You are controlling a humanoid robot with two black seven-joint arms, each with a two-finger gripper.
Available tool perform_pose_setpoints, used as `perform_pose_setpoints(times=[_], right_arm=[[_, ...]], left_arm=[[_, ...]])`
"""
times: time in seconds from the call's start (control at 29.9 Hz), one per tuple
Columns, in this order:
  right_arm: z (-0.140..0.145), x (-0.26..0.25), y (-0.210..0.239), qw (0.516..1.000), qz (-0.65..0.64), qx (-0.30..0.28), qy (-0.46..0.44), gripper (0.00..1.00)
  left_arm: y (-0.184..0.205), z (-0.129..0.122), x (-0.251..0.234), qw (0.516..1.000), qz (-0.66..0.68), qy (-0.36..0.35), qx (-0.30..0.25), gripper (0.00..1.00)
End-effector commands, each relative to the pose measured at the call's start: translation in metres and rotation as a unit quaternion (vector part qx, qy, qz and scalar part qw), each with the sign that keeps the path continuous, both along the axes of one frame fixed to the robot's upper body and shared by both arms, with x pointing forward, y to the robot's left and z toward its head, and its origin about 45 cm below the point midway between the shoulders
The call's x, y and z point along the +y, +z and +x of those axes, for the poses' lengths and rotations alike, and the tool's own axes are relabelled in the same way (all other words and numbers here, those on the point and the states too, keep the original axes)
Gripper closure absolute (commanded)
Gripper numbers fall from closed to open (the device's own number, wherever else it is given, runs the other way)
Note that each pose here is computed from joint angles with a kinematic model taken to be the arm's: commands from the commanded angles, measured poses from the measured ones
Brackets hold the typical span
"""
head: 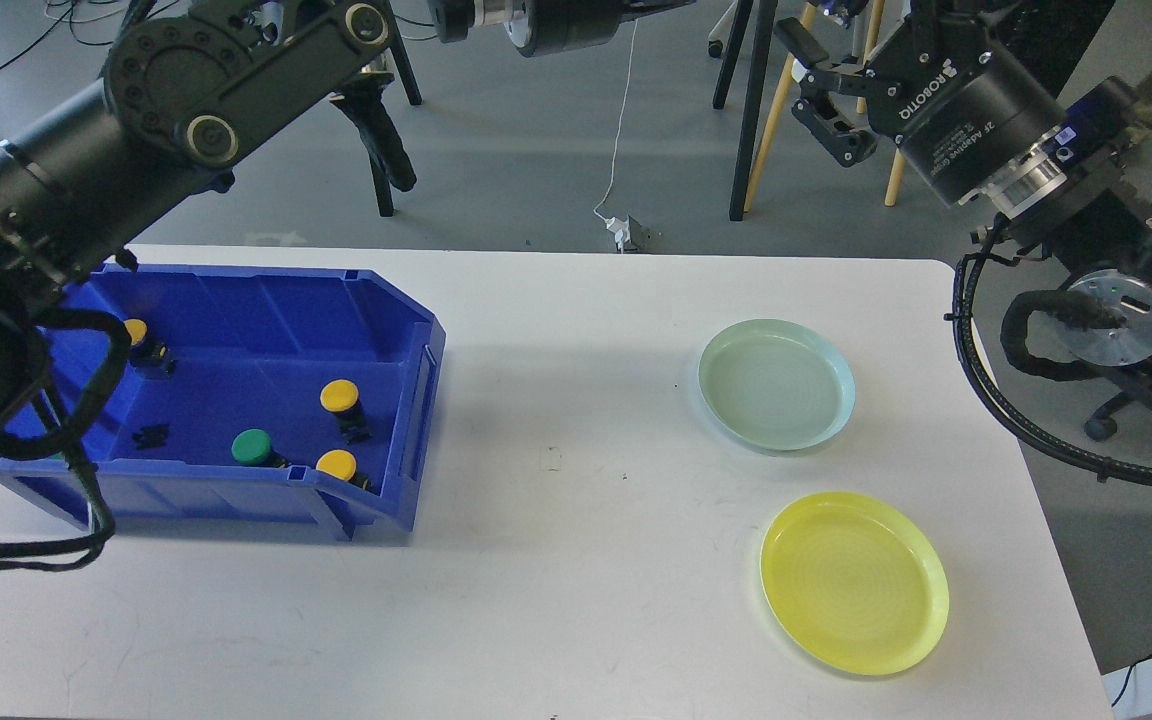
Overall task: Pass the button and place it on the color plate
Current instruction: 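Pass the green button from the left gripper to the right gripper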
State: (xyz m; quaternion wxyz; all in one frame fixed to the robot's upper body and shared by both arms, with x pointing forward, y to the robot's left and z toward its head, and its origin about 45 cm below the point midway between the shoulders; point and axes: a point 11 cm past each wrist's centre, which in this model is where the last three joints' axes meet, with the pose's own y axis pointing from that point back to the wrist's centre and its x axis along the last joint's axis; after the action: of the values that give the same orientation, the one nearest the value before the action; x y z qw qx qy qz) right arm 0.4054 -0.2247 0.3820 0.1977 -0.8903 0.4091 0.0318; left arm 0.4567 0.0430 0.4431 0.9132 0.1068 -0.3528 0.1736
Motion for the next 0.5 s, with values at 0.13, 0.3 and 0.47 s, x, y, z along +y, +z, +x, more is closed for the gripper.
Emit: perform_pose_setpoints(times=[0.13, 0.3, 0.47], right_arm=[[-0.0015, 0.0019, -0.0015, 1.0, 0.0, 0.001, 0.005, 0.28], [-0.0022, 0.0026, -0.0041, 1.0, -0.004, 0.002, 0.005, 0.37], [-0.0029, 0.0039, -0.0046, 1.0, -0.004, 0.003, 0.01, 0.55]], left_arm=[[0.0028, 0.0013, 0.0025, 1.0, -0.016, 0.002, 0.011, 0.64], [0.0031, 0.0016, 0.0032, 1.0, -0.018, 0.003, 0.012, 0.64], [0.0031, 0.0008, 0.0011, 1.0, -0.019, 0.001, 0.013, 0.64]])
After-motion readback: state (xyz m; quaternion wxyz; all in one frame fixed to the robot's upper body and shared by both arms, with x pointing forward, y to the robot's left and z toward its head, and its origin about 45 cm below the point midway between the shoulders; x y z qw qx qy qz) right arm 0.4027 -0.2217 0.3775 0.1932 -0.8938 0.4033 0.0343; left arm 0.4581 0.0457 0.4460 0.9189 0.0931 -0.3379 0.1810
